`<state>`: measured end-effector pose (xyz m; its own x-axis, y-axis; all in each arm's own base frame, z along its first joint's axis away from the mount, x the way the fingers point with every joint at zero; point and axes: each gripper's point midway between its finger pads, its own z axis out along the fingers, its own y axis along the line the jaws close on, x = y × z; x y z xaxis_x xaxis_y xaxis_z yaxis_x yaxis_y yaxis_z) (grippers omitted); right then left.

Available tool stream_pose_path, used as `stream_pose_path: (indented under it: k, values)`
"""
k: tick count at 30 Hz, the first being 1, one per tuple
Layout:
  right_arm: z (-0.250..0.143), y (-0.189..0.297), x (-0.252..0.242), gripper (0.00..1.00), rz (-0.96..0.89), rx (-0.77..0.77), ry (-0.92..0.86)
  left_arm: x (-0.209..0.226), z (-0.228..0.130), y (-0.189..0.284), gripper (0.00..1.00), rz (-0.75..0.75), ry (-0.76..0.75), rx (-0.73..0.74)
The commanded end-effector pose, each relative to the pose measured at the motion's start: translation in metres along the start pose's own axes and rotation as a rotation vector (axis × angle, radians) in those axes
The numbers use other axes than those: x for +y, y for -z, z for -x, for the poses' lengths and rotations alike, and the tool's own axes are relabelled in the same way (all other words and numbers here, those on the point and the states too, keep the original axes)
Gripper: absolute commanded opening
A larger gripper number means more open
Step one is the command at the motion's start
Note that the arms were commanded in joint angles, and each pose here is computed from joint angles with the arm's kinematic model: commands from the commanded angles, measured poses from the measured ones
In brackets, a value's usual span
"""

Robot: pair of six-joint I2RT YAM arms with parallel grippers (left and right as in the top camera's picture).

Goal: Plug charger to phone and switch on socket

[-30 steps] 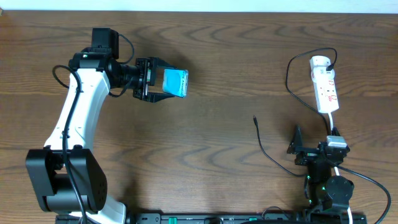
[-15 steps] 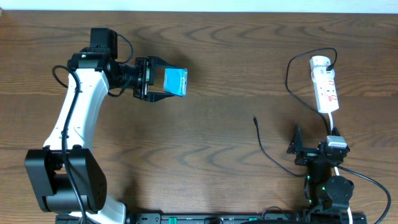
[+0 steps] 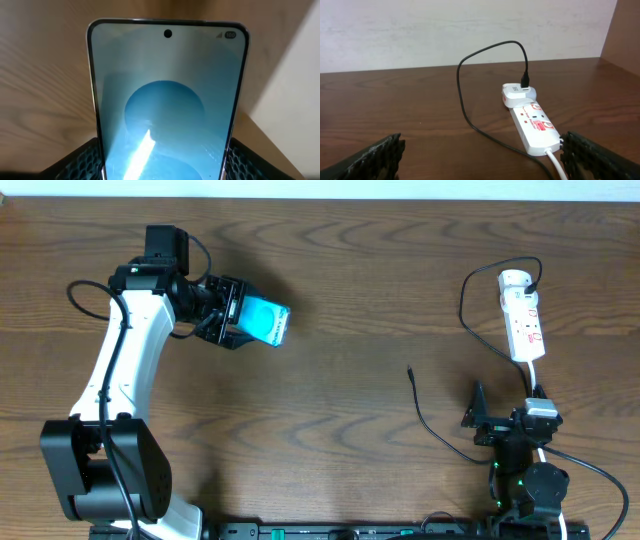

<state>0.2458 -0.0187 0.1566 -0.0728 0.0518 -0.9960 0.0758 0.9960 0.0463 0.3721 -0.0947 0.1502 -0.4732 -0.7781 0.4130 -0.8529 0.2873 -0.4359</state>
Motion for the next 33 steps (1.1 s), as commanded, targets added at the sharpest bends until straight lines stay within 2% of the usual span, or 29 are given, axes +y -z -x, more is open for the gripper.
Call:
stream_pose_path:
  k: [1,5,10,20,33]
  values:
    - [-0.001,0.0,0.0,0.99,0.001,0.003,-0.013,0.019,0.023,-0.003,0.07,0.109,-0.036,-0.163]
    - [-0.001,0.0,0.0,0.99,0.001,0.003,-0.013,0.03,0.029,-0.005,0.07,0.193,-0.068,-0.267]
    - [-0.001,0.0,0.0,0.99,0.002,0.003,-0.013,0.031,0.026,-0.009,0.07,0.236,-0.116,-0.329]
    - [-0.001,0.0,0.0,0.99,0.001,0.003,-0.013,0.039,0.036,-0.004,0.07,0.284,-0.123,-0.404]
    - [0.001,0.0,0.0,0.99,0.001,-0.005,-0.013,0.039,0.036,-0.003,0.06,0.286,-0.123,-0.407]
